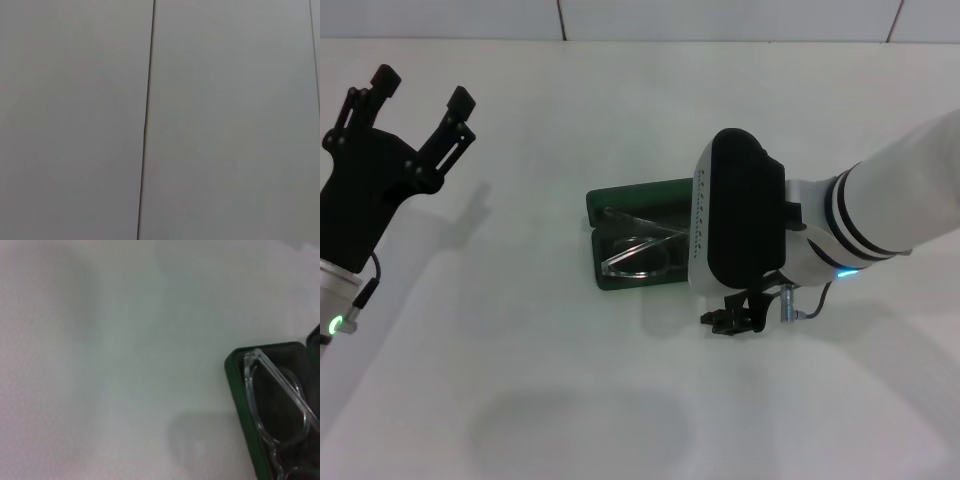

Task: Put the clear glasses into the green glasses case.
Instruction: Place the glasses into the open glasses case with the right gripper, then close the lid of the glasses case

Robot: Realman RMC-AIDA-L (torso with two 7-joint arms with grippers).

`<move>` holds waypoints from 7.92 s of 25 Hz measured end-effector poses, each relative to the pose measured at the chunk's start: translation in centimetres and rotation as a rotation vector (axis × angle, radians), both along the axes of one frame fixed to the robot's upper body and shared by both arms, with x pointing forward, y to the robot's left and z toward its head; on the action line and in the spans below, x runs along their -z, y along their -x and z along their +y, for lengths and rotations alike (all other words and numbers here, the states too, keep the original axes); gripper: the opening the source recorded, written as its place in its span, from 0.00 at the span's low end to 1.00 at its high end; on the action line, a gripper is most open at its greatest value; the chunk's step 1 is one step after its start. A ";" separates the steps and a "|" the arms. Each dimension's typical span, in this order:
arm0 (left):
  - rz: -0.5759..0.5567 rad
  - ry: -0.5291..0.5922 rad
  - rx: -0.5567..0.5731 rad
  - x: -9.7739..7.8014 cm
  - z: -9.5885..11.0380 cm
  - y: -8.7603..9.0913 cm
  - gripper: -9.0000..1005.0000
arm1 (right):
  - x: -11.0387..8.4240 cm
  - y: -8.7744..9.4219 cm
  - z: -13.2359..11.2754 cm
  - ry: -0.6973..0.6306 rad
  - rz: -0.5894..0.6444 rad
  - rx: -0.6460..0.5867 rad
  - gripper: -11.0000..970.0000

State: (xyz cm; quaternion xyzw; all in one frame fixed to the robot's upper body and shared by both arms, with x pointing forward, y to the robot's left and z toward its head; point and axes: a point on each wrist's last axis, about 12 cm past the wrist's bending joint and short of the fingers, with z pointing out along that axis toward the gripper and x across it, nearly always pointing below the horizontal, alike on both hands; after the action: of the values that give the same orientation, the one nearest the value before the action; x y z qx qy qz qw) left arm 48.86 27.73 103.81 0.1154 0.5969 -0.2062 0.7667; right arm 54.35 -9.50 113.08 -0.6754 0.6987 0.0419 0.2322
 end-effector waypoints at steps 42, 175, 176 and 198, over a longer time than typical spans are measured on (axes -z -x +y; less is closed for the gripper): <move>-0.002 -0.004 -0.002 0.0 0.1 0.0 0.87 | -0.2 -0.6 1.1 -0.057 -0.108 -0.035 0.55; -0.010 0.002 0.024 -0.2 -0.4 -0.3 0.87 | -0.8 -4.5 -2.4 -0.291 0.088 0.029 0.55; -0.008 0.005 0.025 -0.2 -0.4 -0.2 0.87 | -0.8 -4.5 -2.4 -0.292 0.087 0.029 0.55; -0.005 0.017 0.040 -0.5 -0.7 -0.8 0.87 | -0.1 -3.7 -2.6 -0.490 0.249 -0.112 0.55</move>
State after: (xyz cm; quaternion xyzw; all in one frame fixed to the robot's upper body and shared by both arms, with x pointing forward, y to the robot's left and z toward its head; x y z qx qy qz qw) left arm 49.64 27.02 104.26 0.1213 0.5906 -0.2264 0.7650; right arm 58.03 -12.11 113.14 -0.6263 0.6526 0.3051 0.2980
